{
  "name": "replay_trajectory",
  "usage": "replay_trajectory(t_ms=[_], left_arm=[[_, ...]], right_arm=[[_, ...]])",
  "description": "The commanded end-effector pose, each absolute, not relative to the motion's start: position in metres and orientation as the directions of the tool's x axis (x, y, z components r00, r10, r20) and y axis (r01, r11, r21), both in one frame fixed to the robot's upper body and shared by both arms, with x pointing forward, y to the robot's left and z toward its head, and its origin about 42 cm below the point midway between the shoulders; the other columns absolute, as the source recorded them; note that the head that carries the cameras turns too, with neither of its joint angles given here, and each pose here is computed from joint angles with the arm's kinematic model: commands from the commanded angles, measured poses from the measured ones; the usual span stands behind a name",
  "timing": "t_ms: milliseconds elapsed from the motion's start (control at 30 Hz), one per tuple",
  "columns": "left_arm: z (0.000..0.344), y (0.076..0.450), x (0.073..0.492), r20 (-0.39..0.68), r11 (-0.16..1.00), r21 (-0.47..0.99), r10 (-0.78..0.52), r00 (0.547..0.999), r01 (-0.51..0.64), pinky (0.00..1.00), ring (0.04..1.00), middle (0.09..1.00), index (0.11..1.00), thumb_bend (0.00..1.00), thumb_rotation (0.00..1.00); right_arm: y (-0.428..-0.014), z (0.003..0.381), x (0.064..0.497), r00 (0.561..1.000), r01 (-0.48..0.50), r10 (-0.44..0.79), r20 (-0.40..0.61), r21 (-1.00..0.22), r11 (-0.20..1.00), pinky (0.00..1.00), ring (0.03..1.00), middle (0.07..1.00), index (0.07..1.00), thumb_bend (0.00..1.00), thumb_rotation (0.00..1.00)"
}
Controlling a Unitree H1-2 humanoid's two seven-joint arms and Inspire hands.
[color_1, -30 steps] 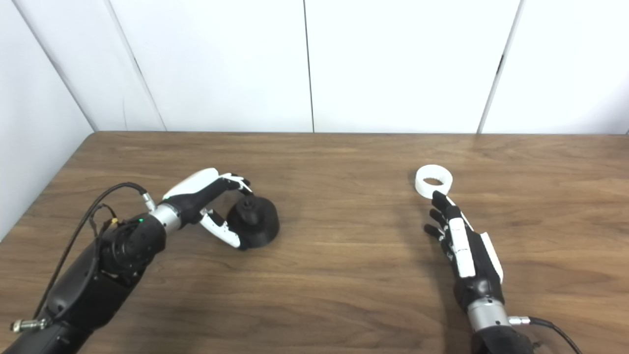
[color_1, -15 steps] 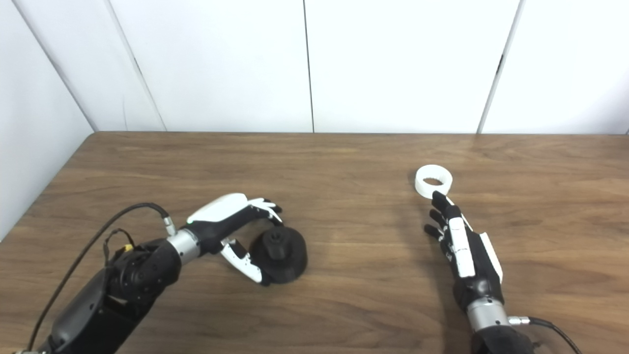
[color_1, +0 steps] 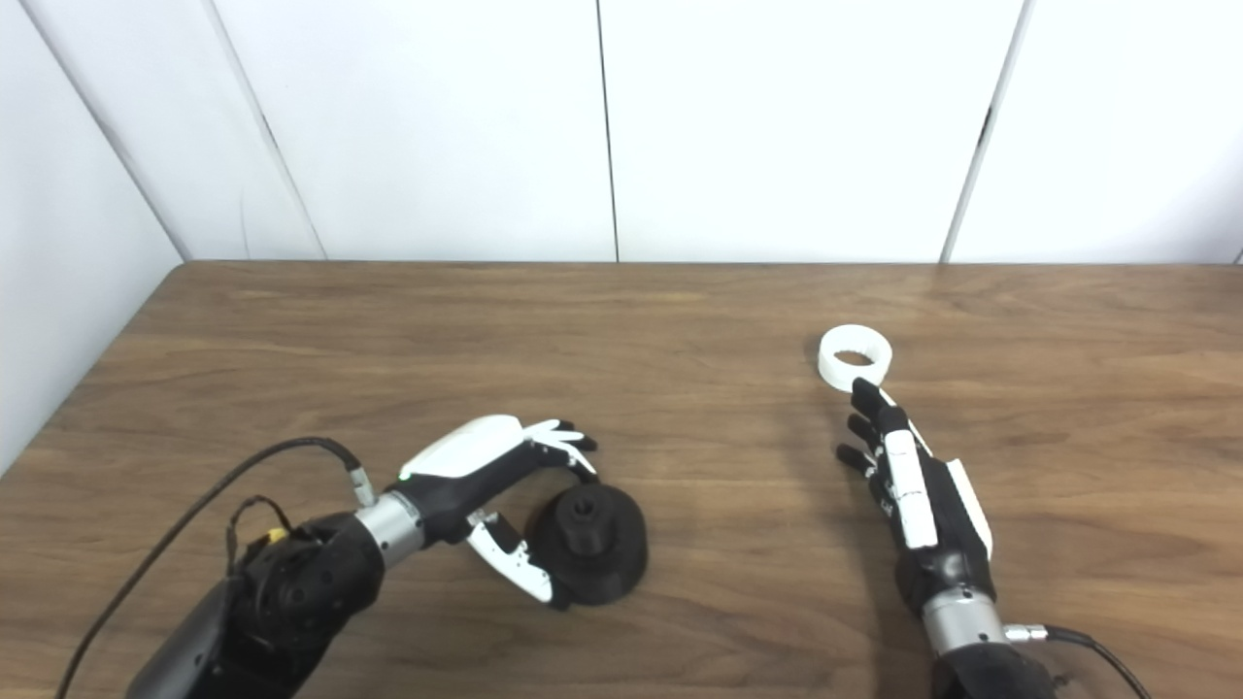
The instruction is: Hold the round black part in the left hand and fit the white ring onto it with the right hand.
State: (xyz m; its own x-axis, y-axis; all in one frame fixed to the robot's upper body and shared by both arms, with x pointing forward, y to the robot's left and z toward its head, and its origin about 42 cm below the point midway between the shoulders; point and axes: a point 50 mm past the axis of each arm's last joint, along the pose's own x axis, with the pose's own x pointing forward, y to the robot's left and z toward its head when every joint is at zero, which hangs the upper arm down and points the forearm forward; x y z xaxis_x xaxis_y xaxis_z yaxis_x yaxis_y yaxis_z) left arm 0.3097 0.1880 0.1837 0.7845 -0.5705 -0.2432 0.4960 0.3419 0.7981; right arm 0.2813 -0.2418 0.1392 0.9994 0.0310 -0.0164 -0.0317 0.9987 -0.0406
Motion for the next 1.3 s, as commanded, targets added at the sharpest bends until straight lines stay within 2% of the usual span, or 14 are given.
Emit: replay_trajectory(t_ms=[0, 367, 533, 600, 667, 733, 833, 900, 1033, 1267], left_arm=[[0.193, 0.18, 0.308, -0.201, 0.346, 0.808, -0.599, 0.775, 0.477, 0.89, 0.99, 0.917, 0.629, 0.89, 0.24], [0.19, 0.17, 0.306, -0.18, 0.372, 0.796, -0.609, 0.772, 0.479, 0.89, 0.979, 0.911, 0.617, 0.9, 0.22], [0.189, 0.17, 0.306, -0.182, 0.37, 0.795, -0.61, 0.771, 0.48, 0.89, 0.976, 0.911, 0.617, 0.9, 0.22], [0.189, 0.171, 0.306, -0.188, 0.368, 0.793, -0.611, 0.769, 0.485, 0.89, 0.977, 0.911, 0.617, 0.9, 0.22], [0.188, 0.171, 0.306, -0.192, 0.365, 0.793, -0.611, 0.768, 0.489, 0.89, 0.982, 0.913, 0.62, 0.9, 0.21], [0.188, 0.171, 0.306, -0.196, 0.363, 0.791, -0.612, 0.766, 0.493, 0.89, 0.986, 0.914, 0.621, 0.89, 0.21], [0.188, 0.172, 0.307, -0.195, 0.364, 0.791, -0.612, 0.767, 0.492, 0.88, 0.982, 0.914, 0.622, 0.89, 0.21], [0.187, 0.172, 0.307, -0.192, 0.366, 0.793, -0.609, 0.77, 0.487, 0.88, 0.978, 0.911, 0.618, 0.9, 0.22], [0.186, 0.171, 0.306, -0.191, 0.367, 0.792, -0.61, 0.769, 0.488, 0.87, 0.976, 0.91, 0.617, 0.9, 0.22], [0.184, 0.171, 0.307, -0.201, 0.361, 0.789, -0.614, 0.764, 0.498, 0.87, 0.981, 0.914, 0.621, 0.89, 0.22]], right_arm=[[-0.239, 0.149, 0.283, 0.999, -0.052, 0.052, 0.013, -0.04, 0.998, 0.87, 0.938, 0.937, 0.913, 0.58, 1.0], [-0.242, 0.154, 0.282, 0.998, -0.048, 0.05, 0.032, -0.076, 0.996, 0.85, 0.928, 0.933, 0.913, 0.58, 1.0], [-0.25, 0.169, 0.287, 0.994, -0.009, 0.033, 0.105, -0.218, 0.976, 0.77, 0.903, 0.924, 0.902, 0.54, 1.0], [-0.256, 0.179, 0.292, 0.99, 0.049, -0.004, 0.143, -0.313, 0.949, 0.75, 0.881, 0.904, 0.875, 0.52, 0.94], [-0.262, 0.191, 0.299, 0.978, 0.135, -0.043, 0.206, -0.458, 0.879, 0.82, 0.871, 0.865, 0.807, 0.57, 0.81], [-0.268, 0.202, 0.306, 0.965, 0.204, -0.071, 0.253, -0.549, 0.81, 0.87, 0.879, 0.86, 0.78, 0.63, 0.69], [-0.276, 0.217, 0.319, 0.943, 0.281, -0.085, 0.322, -0.632, 0.722, 0.87, 0.895, 0.859, 0.752, 0.71, 0.51], [-0.281, 0.225, 0.329, 0.933, 0.303, -0.071, 0.352, -0.666, 0.682, 0.88, 0.913, 0.866, 0.745, 0.74, 0.44], [-0.284, 0.239, 0.35, 0.93, 0.3, -0.03, 0.366, -0.711, 0.635, 0.93, 0.946, 0.888, 0.737, 0.8, 0.36], [-0.281, 0.25, 0.376, 0.931, 0.28, 0.016, 0.365, -0.741, 0.611, 0.93, 0.948, 0.892, 0.721, 0.87, 0.3]])
